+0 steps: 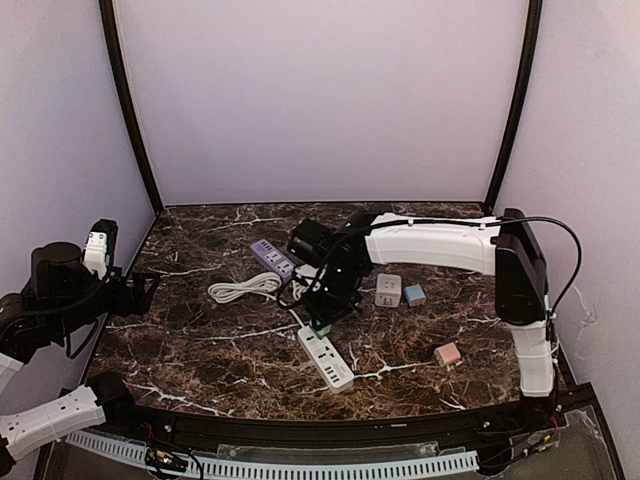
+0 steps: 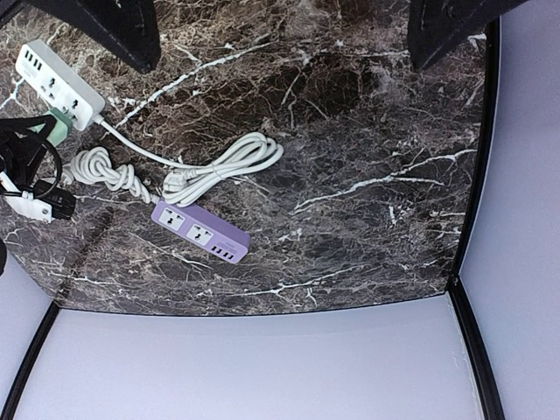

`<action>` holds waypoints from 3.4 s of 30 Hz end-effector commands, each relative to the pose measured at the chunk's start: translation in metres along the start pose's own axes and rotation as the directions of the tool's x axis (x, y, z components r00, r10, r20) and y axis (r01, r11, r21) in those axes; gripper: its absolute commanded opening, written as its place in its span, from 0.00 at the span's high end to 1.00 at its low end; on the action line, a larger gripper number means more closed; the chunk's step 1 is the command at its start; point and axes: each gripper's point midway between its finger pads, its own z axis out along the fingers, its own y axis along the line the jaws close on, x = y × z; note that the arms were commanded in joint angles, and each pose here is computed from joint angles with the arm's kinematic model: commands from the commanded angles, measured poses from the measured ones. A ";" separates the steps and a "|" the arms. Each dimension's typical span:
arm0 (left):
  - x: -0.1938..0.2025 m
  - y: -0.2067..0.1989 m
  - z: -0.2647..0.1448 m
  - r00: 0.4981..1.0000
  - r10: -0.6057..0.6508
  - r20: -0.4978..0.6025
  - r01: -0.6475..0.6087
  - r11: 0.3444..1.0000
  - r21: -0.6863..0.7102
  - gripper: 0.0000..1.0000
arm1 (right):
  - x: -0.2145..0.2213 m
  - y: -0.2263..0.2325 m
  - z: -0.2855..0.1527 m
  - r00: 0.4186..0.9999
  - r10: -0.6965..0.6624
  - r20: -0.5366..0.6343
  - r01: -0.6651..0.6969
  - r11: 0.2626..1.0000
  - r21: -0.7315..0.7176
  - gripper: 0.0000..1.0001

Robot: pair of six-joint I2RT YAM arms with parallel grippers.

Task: Insert the plug

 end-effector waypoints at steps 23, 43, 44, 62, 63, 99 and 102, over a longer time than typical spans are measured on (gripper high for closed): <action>0.000 0.002 0.000 1.000 -0.005 0.013 0.005 1.000 -0.008 0.01 | 0.010 -0.017 0.015 0.999 0.001 -0.038 0.006 0.985 0.173 1.00; 0.000 0.001 0.001 1.000 -0.002 0.006 0.002 1.000 -0.007 0.01 | 0.013 -0.023 0.035 0.995 0.009 -0.098 0.013 0.975 0.222 1.00; 0.000 0.001 0.002 1.000 -0.001 0.003 0.001 1.000 -0.007 0.01 | 0.015 -0.023 0.037 0.994 0.011 -0.104 0.012 0.974 0.225 1.00; 0.000 0.002 0.002 1.000 -0.003 0.005 0.003 1.000 -0.013 0.01 | 0.020 -0.026 0.053 0.993 0.046 -0.106 -0.019 0.970 0.243 1.00; 0.000 0.002 0.002 1.000 -0.003 0.005 0.003 1.000 -0.013 0.01 | 0.019 -0.024 0.050 0.994 0.047 -0.101 -0.021 0.971 0.239 1.00; 0.000 0.005 0.001 1.000 -0.010 0.007 0.010 1.000 -0.028 0.01 | -0.002 -0.045 -0.103 0.970 0.135 0.200 -0.169 0.972 0.162 0.13; 0.000 0.004 0.001 1.000 -0.008 0.004 0.008 1.000 -0.023 0.01 | 0.007 -0.070 -0.107 0.965 0.162 0.205 -0.200 0.963 0.180 0.13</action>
